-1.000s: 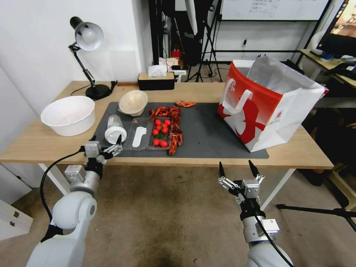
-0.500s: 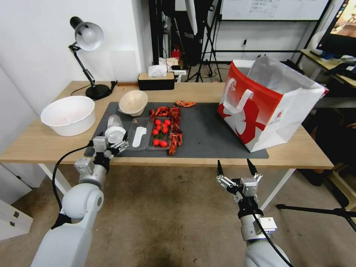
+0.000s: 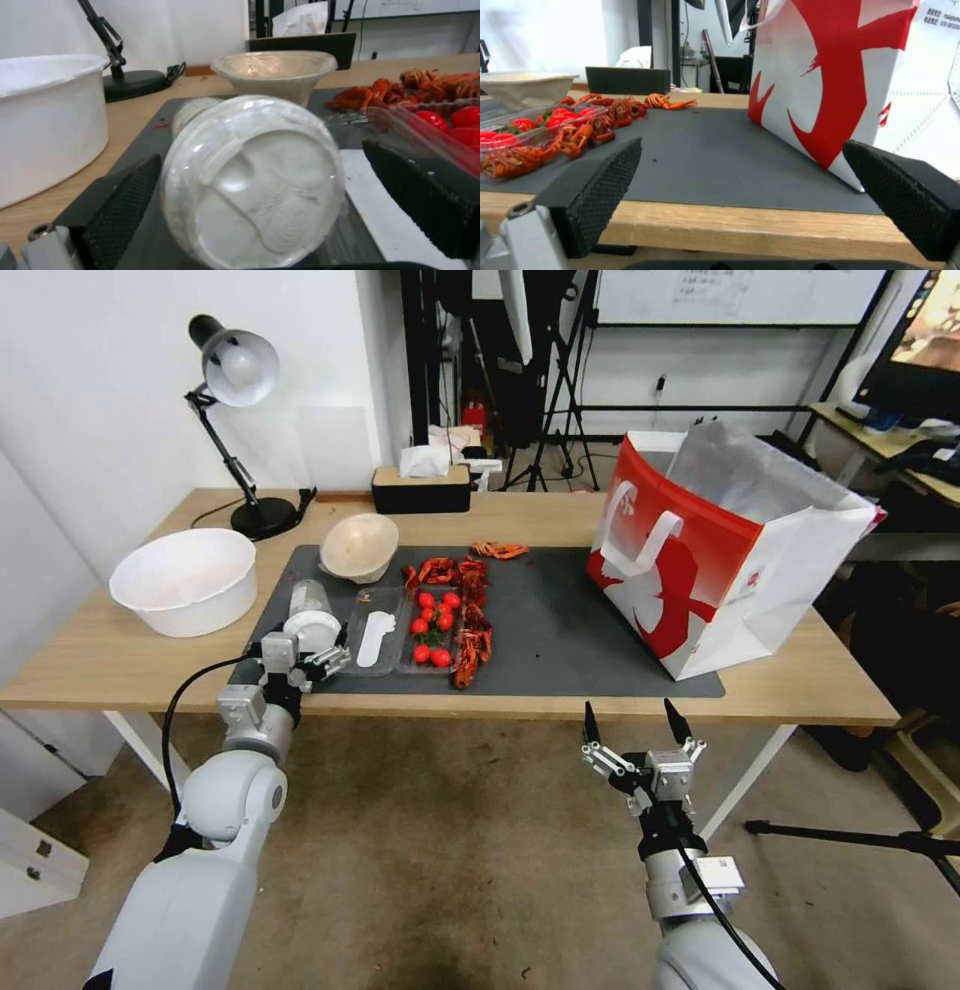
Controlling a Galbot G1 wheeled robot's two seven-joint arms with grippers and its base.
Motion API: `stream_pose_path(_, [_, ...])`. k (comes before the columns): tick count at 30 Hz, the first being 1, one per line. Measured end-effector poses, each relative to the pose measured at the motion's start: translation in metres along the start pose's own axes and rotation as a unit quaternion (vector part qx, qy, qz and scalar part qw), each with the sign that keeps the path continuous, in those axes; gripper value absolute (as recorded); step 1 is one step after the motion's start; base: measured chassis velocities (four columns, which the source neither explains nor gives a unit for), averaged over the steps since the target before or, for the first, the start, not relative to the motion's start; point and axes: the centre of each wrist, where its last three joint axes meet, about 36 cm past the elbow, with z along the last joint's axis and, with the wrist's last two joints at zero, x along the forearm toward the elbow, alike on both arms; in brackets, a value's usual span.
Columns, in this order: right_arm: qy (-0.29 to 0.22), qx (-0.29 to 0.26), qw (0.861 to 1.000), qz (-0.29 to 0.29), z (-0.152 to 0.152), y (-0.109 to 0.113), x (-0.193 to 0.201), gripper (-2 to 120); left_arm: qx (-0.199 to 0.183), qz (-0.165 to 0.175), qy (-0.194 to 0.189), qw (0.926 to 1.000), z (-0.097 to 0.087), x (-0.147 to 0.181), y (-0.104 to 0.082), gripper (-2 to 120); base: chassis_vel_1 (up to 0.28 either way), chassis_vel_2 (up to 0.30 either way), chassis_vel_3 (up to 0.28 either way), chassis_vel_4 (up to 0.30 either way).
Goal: Pick up the trash from the table and place it into the takeout bag.
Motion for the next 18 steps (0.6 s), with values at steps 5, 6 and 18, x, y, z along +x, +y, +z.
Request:
stream_pose_path(5, [0.001,0.0,1.0,0.0,0.0,0.0,0.001,100,-0.011,-0.007,0.003,0.9999,0.003,-0.003,0.003,98,0.0,0.0,0.0,0.0])
stream_pose_path(6, [0.001,0.0,1.0,0.001,0.0,0.001,0.001,100,-0.013,-0.01,0.004,0.9999,0.003,-0.003,0.004,95,0.0,0.0,0.0,0.0])
stream_pose_path(18, [0.001,-0.001,1.0,-0.002,0.0,0.004,0.002,99,-0.033,-0.023,0.011,0.9992,0.007,-0.009,0.014,73,0.0,0.0,0.0,0.0])
